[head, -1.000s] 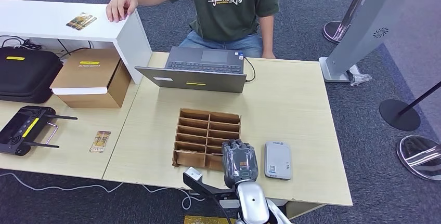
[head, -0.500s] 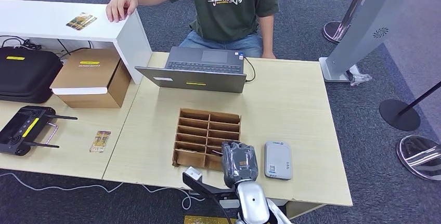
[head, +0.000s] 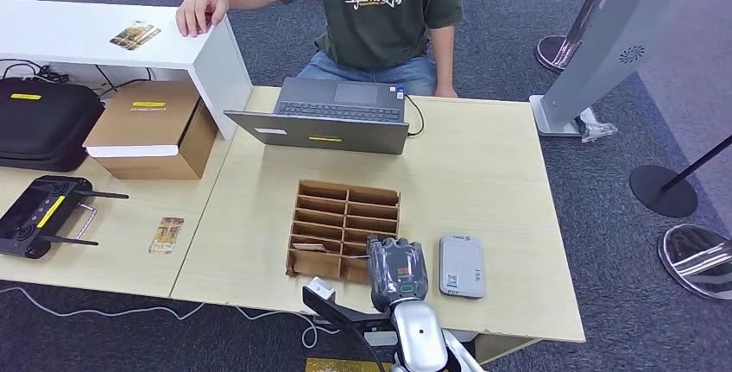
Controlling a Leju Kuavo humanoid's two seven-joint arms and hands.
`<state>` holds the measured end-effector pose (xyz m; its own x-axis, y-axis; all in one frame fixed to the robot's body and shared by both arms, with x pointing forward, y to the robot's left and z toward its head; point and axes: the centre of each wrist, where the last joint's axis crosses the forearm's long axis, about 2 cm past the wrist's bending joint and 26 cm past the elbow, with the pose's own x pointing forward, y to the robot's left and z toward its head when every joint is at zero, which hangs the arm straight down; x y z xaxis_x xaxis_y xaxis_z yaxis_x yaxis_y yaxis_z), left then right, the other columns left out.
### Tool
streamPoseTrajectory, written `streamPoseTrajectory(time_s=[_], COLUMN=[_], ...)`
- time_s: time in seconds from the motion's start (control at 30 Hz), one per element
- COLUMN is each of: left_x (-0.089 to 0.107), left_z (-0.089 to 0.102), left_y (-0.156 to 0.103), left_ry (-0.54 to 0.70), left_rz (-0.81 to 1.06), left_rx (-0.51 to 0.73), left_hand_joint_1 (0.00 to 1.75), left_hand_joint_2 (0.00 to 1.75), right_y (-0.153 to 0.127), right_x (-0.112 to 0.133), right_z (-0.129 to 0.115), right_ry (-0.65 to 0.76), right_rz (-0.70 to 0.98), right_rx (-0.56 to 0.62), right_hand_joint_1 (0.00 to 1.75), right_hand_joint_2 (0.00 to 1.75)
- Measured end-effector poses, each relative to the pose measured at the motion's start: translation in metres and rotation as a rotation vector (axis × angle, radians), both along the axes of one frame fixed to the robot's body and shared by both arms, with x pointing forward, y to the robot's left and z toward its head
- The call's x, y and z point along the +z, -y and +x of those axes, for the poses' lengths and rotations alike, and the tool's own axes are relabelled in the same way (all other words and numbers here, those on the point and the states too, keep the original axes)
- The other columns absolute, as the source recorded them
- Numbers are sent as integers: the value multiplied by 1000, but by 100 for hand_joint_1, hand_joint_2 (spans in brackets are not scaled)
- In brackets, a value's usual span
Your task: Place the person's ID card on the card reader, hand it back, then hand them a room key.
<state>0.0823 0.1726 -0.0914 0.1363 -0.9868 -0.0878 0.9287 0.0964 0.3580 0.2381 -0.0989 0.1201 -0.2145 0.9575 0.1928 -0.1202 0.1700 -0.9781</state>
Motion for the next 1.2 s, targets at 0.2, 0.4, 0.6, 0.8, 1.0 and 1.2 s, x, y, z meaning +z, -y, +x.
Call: streamPoseTrajectory(time_s=[0.2,0.4,0.6,0.8,1.0,1.2], left_x=[0,0,0,0,0,0], left_z=[0,0,0,0,0,0], left_y=[0,0,0,0,0,-1], left_ry=[3,2,1,0,1,4], left_rz=[1,0,-1,-4,-4,-5], left_rx=[-2,-9,-17,-18,-19,-19], left_hand_joint_1=[0,0,0,0,0,0], left_hand_joint_2=[0,0,0,0,0,0], right_y=[0,3,6,10,17,28], right_x=[4,12,18,22,26,34], right_z=[0,-1,-2,-4,-7,-13], right_ry=[56,136,170,189,231,276], right_rz=[19,55,80,98,131,173], right_rx=[-2,-8,-19,-37,-67,-112], right_hand_joint_1=[175,175,175,175,175,175], right_hand_joint_2=[175,175,175,175,175,175])
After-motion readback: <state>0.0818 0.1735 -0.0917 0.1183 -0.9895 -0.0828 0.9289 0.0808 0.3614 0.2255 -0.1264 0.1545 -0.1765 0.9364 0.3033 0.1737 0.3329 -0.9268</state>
